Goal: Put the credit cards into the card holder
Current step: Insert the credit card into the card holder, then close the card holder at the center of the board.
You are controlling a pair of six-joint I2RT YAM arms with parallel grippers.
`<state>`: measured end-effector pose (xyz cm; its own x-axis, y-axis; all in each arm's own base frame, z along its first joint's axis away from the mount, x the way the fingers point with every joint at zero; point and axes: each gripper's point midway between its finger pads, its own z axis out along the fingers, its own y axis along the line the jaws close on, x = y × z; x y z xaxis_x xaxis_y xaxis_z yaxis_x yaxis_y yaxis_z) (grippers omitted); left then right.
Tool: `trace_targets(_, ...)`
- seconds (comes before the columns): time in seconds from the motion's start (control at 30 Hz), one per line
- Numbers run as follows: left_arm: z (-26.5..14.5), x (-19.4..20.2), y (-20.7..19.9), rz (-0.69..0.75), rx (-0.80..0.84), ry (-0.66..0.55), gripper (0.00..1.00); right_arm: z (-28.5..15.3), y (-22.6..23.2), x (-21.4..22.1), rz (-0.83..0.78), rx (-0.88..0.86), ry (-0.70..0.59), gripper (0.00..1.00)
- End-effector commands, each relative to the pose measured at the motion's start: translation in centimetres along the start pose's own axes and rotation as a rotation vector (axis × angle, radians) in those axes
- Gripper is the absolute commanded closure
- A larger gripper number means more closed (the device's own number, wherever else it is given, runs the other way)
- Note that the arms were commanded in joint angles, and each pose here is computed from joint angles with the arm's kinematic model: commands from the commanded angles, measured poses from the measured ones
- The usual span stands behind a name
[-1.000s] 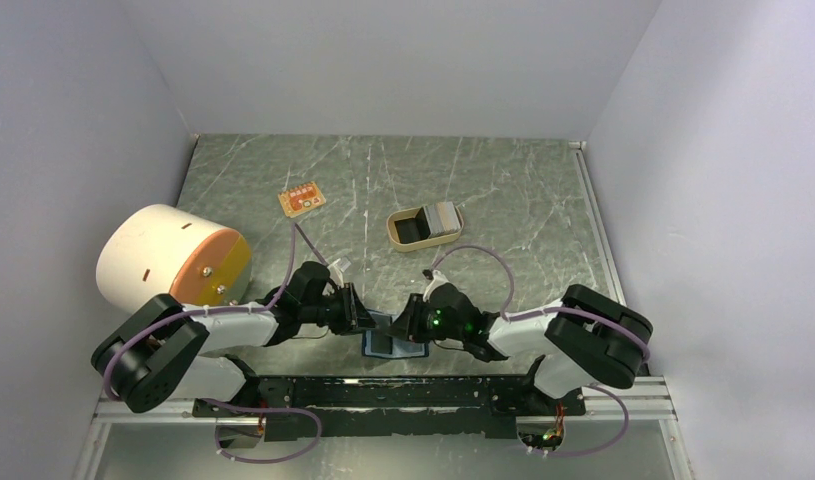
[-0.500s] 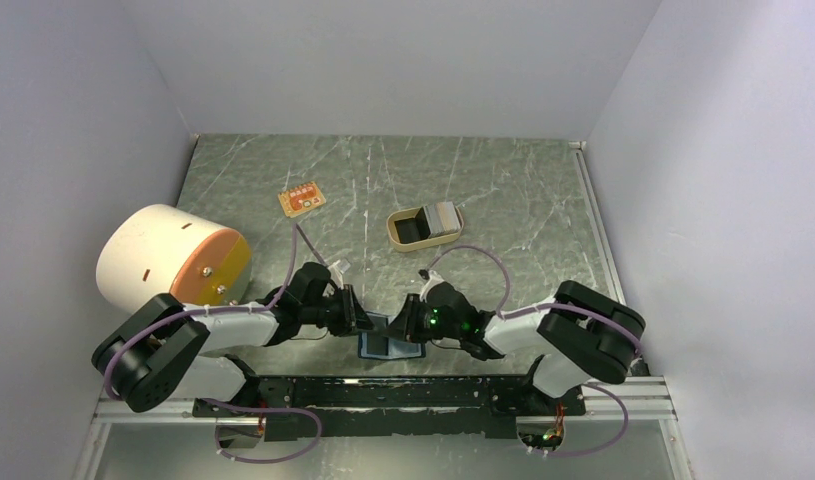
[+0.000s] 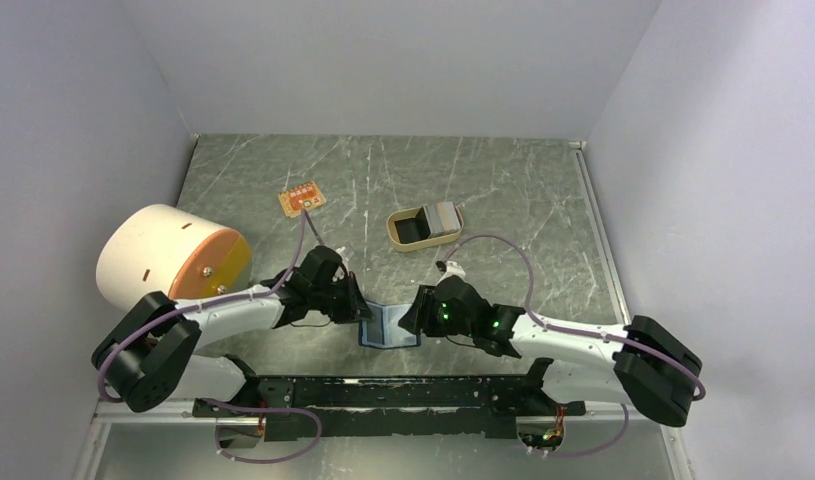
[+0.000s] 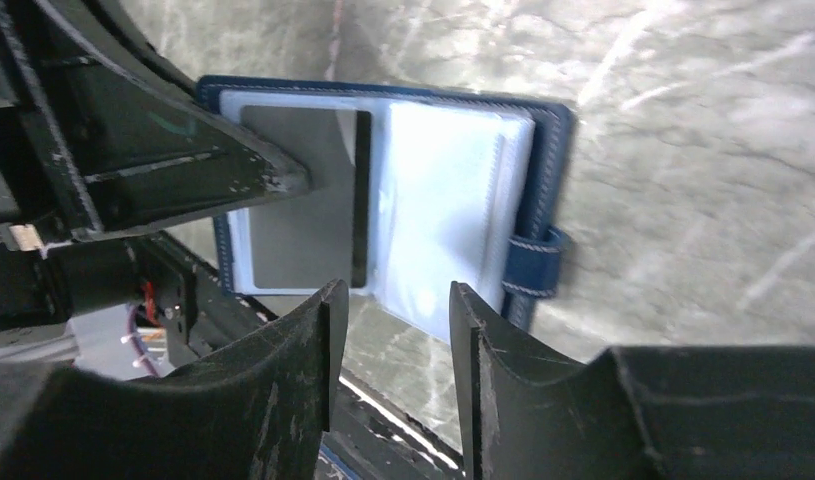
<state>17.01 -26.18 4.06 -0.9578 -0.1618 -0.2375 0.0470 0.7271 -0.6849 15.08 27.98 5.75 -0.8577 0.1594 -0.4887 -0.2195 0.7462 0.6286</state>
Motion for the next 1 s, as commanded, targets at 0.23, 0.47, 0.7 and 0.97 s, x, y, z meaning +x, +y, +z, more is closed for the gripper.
trace_targets(0.23,-0.8,-2.2,0.1,0.053,-0.169,-0.001,0.84,-0.5,-3.8,-0.6,-0.031,0.201,-0.032,0.52)
trace_targets(0.47,-0.8,-2.1,1.0,0.057,-0.221,0.046,0.79,1.3,-2.4,-0.8,-0.06,0.109,-0.049,0.55)
trace_targets(0.7,-1.0,-1.9,-4.2,0.082,0.015,0.104,0.7,3.5,-0.6,-0.4,-0.087,0.032,-0.012,0.59)
trace_targets(0.97,-1.1,-2.0,-5.7,0.087,0.111,0.089,0.71,4.5,2.4,0.4,-0.125,-0.115,0.041,0.6)
